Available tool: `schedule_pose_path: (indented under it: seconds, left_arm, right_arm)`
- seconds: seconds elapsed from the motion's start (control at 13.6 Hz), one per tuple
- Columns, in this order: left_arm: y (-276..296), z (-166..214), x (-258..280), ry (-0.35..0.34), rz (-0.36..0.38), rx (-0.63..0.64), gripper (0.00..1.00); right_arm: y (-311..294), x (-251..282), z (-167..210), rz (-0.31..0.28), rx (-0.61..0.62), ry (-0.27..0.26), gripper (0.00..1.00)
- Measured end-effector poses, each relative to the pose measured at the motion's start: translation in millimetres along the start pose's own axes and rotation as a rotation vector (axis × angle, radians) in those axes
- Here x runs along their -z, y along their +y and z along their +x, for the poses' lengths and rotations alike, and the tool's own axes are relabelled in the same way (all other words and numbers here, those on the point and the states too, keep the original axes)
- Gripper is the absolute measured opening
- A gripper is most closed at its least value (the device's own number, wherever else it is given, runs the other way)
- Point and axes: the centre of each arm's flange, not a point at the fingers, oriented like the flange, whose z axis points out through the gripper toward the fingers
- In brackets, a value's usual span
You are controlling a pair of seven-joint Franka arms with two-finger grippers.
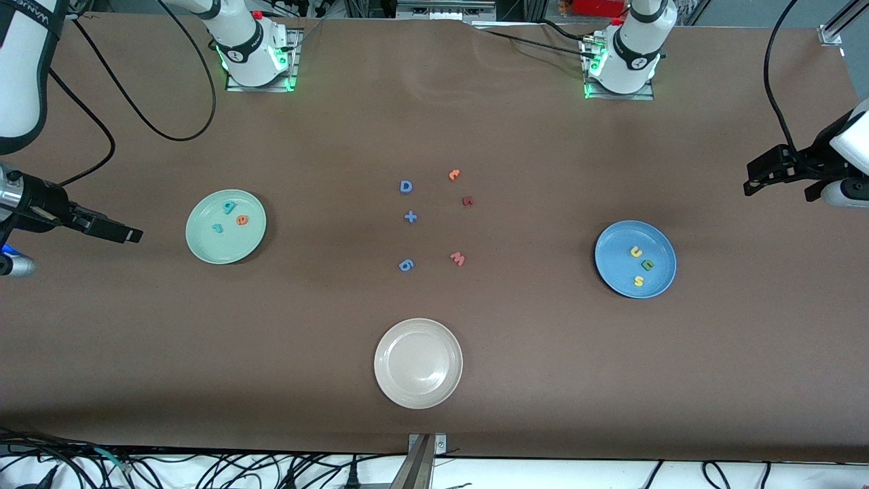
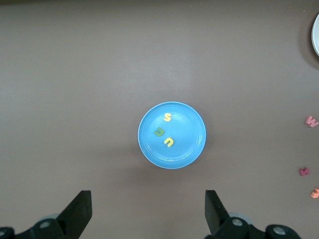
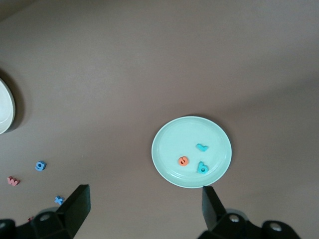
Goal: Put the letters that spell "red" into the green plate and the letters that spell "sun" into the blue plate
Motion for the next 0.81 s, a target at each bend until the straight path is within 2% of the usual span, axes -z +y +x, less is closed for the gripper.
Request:
schedule_pose_path:
  seconds: [0.3,0.52,0.81]
  left_arm:
    - [0,0,0,0.000,0.000,0.000,1.00]
    - [0,0,0,0.000,0.000,0.000,1.00]
    - [0,0,0,0.000,0.000,0.000,1.00]
  right_arm:
    - [-10,-2,12,-0.086,0.104,0.000,1.00]
    - [-9,18,6,-0.138,0.172,0.032,1.00]
    - [-1,30,2,-0.132,0.190,0.074,1.00]
